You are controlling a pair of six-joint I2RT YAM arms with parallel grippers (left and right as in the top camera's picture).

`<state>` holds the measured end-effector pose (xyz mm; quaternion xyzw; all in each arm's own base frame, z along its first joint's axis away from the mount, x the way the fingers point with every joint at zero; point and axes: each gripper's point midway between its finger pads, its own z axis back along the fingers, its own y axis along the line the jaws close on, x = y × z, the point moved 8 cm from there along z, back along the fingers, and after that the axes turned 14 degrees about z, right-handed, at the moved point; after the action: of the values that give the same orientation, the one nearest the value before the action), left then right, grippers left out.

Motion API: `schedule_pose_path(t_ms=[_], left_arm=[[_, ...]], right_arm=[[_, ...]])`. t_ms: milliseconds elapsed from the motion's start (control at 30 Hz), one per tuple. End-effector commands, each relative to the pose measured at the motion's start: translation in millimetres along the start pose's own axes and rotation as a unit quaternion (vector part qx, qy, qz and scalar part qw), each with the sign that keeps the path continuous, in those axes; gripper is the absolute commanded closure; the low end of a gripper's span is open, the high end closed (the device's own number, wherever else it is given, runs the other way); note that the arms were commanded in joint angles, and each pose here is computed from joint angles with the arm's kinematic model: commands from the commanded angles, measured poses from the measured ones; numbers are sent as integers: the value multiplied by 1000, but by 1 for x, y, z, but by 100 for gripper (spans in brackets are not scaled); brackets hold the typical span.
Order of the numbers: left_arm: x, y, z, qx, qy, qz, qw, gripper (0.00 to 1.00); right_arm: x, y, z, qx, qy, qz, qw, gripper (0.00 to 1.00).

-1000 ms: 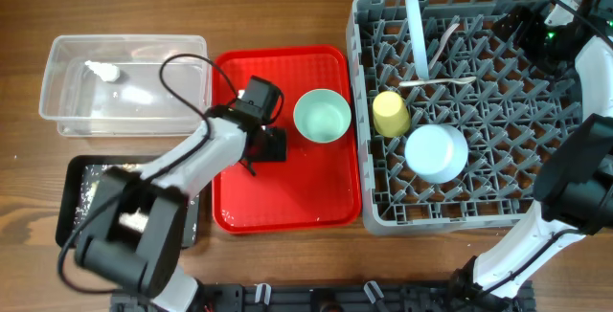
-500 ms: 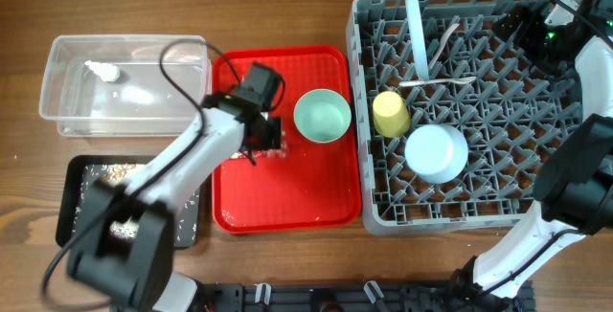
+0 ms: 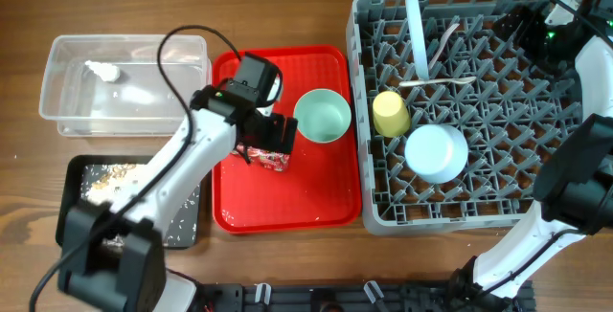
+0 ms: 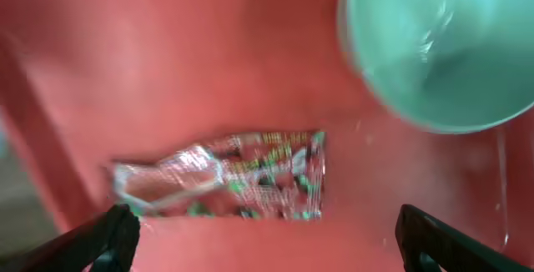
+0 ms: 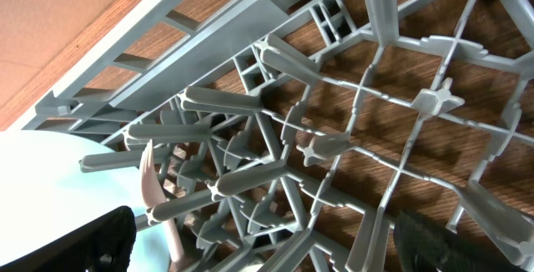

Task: Sort waste into correct bins and load items into the dishwasher rack
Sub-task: 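Lower the left gripper onto the red candy wrapper and grasp it, then carry the wrapper to the clear bin and release it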

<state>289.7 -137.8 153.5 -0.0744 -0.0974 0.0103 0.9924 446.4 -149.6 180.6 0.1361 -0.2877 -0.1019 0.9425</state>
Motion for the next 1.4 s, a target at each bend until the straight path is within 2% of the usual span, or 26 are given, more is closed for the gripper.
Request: schedule_pose_path(t_ms=[0,67,167,200,300,333,400,500,733,800,900,933,967,1100,1200,1267,1367], left_arm=[[-15,2,-22,7,69,92,993,0],[-18,4,-23,20,78,171,982,0],[-16,3,-23,29,70,313,947,0],[-16,4,-24,42,59,397,915,0],[-18,3,-24,83,5,534,841,0],[-19,2,-25,93,-17,560,823,0],[-20,-2,-26,104,-47,584,804,0],[-20,-8,-35,124,-112,576,800,0],[-24,-5,-74,169,-100,566,801,2],[-25,-4,-78,175,-98,565,801,15],[-25,-4,-77,174,-98,564,801,58],[-25,-4,-77,174,-98,564,801,82],[-25,-5,-76,173,-96,562,803,96],[-17,-5,-56,147,-118,569,801,96],[0,6,-12,100,-182,588,781,96],[11,18,21,70,-238,604,758,95],[26,51,73,29,-325,640,696,95]], right_arm=[[-1,-2,-4,-1,3,-1,1000,0],[-1,-2,-4,-1,3,-1,1000,0],[-1,-2,-4,-1,3,-1,1000,0],[-1,-2,-4,-1,3,-1,1000,0],[-1,-2,-4,-1,3,-1,1000,0],[-1,-2,-4,-1,3,-1,1000,0],[-1,-2,-4,-1,3,-1,1000,0],[-1,-2,-4,-1,3,-1,1000,0],[-1,-2,-4,-1,3,-1,1000,0],[-1,-2,-4,-1,3,-1,1000,0],[-1,-2,-4,-1,3,-1,1000,0],[-1,-2,-4,-1,3,-1,1000,0],[-1,-2,-4,-1,3,-1,1000,0],[-1,-2,-4,-1,3,-1,1000,0],[-1,-2,-4,-1,3,-1,1000,0],[-1,-2,-4,-1,3,-1,1000,0],[-1,-2,-4,-1,3,-1,1000,0]])
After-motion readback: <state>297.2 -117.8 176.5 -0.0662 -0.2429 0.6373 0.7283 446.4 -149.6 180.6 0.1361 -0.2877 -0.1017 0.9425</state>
